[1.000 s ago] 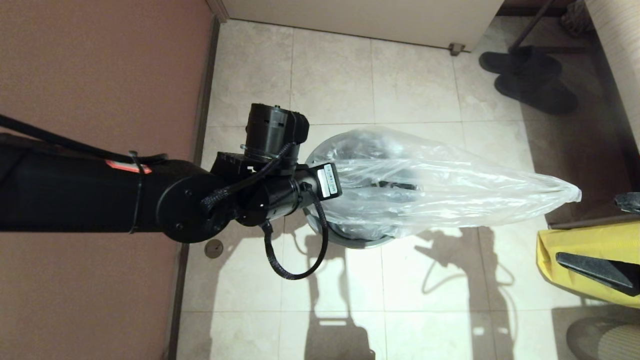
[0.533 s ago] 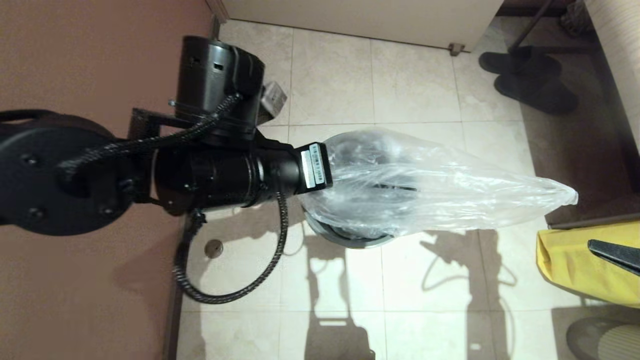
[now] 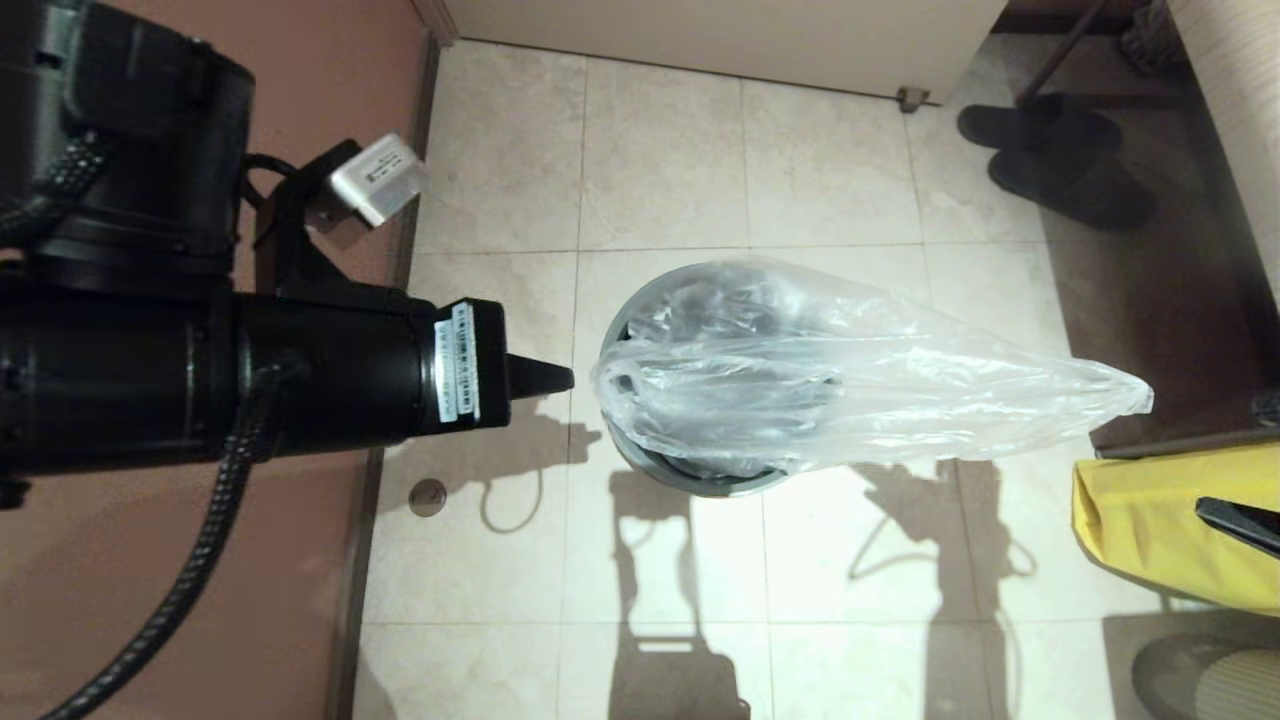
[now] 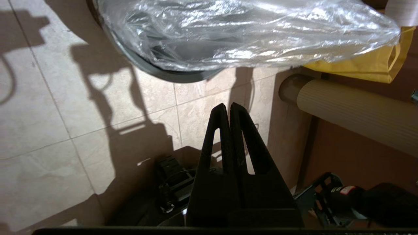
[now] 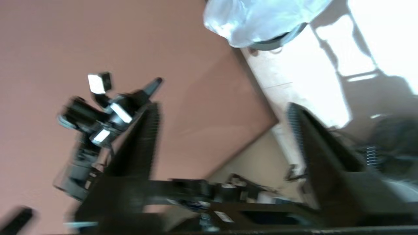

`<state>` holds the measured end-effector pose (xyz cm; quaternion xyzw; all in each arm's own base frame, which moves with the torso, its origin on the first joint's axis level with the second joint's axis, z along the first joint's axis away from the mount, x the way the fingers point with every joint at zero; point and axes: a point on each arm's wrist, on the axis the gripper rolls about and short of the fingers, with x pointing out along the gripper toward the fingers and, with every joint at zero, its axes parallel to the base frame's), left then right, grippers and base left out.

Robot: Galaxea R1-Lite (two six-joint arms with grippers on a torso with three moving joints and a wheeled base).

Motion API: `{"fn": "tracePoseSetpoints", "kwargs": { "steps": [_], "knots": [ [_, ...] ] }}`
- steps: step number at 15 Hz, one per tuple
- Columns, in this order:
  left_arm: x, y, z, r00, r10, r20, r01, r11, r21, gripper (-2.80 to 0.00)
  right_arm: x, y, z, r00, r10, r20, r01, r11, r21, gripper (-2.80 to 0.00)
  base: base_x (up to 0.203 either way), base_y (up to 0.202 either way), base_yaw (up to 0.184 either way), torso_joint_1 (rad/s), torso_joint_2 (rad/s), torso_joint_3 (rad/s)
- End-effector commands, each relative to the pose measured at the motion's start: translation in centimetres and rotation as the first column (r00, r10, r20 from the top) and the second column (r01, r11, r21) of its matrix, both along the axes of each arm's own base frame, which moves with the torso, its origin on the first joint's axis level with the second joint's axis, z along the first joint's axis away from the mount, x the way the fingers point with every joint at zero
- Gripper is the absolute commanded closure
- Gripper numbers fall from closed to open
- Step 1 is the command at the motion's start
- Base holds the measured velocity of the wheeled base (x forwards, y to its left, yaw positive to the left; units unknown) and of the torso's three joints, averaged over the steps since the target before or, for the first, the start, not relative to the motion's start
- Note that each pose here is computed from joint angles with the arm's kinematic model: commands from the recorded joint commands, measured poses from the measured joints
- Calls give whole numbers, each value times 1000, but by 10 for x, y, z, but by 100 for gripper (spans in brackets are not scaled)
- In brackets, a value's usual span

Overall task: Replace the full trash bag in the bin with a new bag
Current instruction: Put the new garbage bag on the trash can

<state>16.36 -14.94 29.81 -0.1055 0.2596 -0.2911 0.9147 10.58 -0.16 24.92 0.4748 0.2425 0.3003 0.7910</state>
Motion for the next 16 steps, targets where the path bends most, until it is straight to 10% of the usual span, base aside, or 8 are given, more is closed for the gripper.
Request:
{"fn": "tracePoseSetpoints", "kwargs": {
  "steps": [1, 6, 9, 11, 16],
  "knots": [
    [-10, 12, 1, 1000, 4, 14, -4, 1000, -6, 0, 2, 2, -3, 999, 42, 9, -42, 999, -9, 0, 0, 0, 0, 0, 0, 0],
    [-15, 27, -20, 1000, 16, 4, -16, 997, 81, 0, 13, 26, 17, 933, 297, 202, -263, 948, -178, 0, 0, 0, 0, 0, 0, 0],
    [-17, 39, -25, 996, 93, 11, -93, 991, 97, 0, 29, 28, 19, 959, 260, 109, -221, 933, -284, 0, 0, 0, 0, 0, 0, 0],
    [-23, 47, -19, 990, 136, 44, -139, 987, 85, 0, 40, 30, 8, 985, 137, 106, -62, 850, -523, 0, 0, 0, 0, 0, 0, 0],
    [-29, 64, -22, 968, 251, 30, -252, 955, 159, 0, 21, 46, 8, 993, 56, 103, 35, 700, -714, 0, 0, 0, 0, 0, 0, 0]
  ]
}}
